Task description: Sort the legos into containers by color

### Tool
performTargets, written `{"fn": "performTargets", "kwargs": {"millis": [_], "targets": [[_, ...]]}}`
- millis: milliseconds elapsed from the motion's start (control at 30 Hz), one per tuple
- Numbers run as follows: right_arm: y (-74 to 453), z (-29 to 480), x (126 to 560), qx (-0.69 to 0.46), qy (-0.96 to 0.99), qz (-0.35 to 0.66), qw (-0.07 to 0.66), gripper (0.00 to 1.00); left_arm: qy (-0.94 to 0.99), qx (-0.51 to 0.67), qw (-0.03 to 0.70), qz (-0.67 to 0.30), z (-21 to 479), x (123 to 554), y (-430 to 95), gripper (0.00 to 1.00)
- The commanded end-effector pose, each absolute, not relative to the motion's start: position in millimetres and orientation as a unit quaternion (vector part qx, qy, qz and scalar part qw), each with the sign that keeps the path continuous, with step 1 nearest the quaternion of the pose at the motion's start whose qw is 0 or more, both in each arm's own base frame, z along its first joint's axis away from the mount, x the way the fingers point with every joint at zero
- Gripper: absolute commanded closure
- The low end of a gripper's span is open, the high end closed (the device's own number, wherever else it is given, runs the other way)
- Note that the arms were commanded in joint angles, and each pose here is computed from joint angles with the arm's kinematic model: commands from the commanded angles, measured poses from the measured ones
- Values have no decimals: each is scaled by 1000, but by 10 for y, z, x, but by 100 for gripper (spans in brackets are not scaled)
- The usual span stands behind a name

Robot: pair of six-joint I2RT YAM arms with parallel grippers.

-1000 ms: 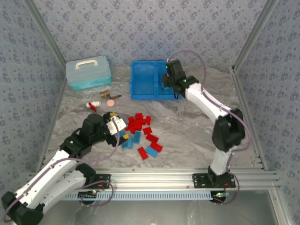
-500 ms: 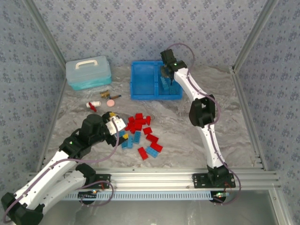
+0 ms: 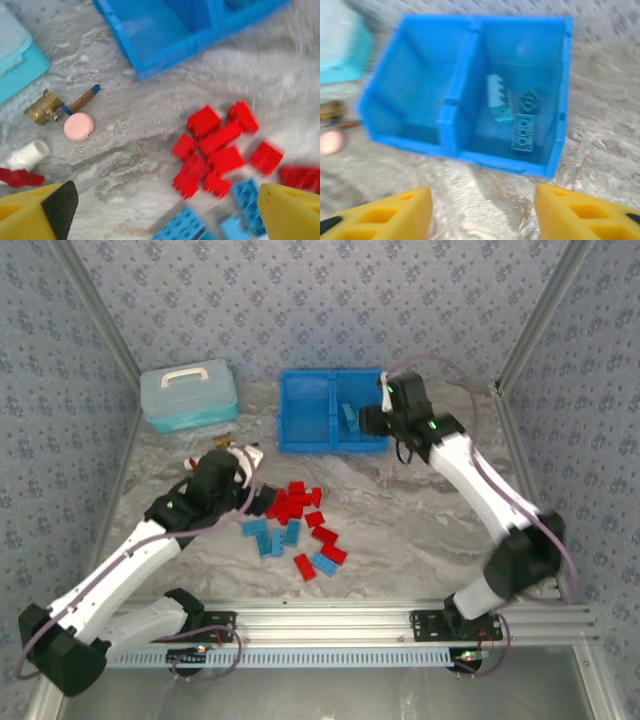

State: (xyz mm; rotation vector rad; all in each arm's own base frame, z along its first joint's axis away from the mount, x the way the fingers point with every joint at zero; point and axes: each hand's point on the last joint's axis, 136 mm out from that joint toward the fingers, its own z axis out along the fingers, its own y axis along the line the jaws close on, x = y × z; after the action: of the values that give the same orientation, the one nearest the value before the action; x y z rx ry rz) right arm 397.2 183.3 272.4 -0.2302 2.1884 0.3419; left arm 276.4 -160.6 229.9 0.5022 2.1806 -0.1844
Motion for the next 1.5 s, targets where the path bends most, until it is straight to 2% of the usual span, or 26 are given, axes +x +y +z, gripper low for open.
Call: {"fn": "performTargets", "kwargs": {"millis": [0,100,267,333,400,467,533,667,733,1100,1200,1300,1367,1467], "targets": [[2102,2411,3548,-178,865,184,432,36,902,33,413,-126,2388,2797,-1586,10],[2103,2228,3272,-218,862,154,432,32,908,-27,381,-174,2158,2764,-1872,16],[2146,2197,3116,-231,838,165,466,25,939,-38,315,-135,1723,2437,-2393,21],[2115,2204,3097,-226,827,166,488,22,952,-58,279,-111,1497,2231,-2541,28],[2050,2210,3099,-213,824,157,501,18,959,-85,246,-112,1302,2069,-2699,29],[1944,2210,3116,-196,825,136,512,15,964,-83,222,-124,1112,1964,-2947,28],[1868,2209,3121,-181,823,127,524,10,970,-70,199,-117,957,1917,-3108,21],[1737,2174,3101,-157,821,122,536,4,979,-54,181,-73,782,1945,-3197,8],[1704,2165,3106,-149,822,121,537,2,980,-56,180,-69,702,1978,-3249,4],[1668,2145,3116,-135,826,120,534,1,966,-164,180,-82,378,2266,-3312,11],[1660,2161,3111,-133,826,121,535,1,962,-195,169,-89,254,2256,-3270,18],[1648,2166,3101,-131,826,121,535,1,962,-203,164,-84,179,2220,-3210,29],[1643,2181,3105,-128,825,120,537,1,963,-201,163,-78,165,2211,-3185,45],[1613,2170,3116,-122,827,114,536,1,966,-192,160,-66,182,2187,-3153,57]]}}
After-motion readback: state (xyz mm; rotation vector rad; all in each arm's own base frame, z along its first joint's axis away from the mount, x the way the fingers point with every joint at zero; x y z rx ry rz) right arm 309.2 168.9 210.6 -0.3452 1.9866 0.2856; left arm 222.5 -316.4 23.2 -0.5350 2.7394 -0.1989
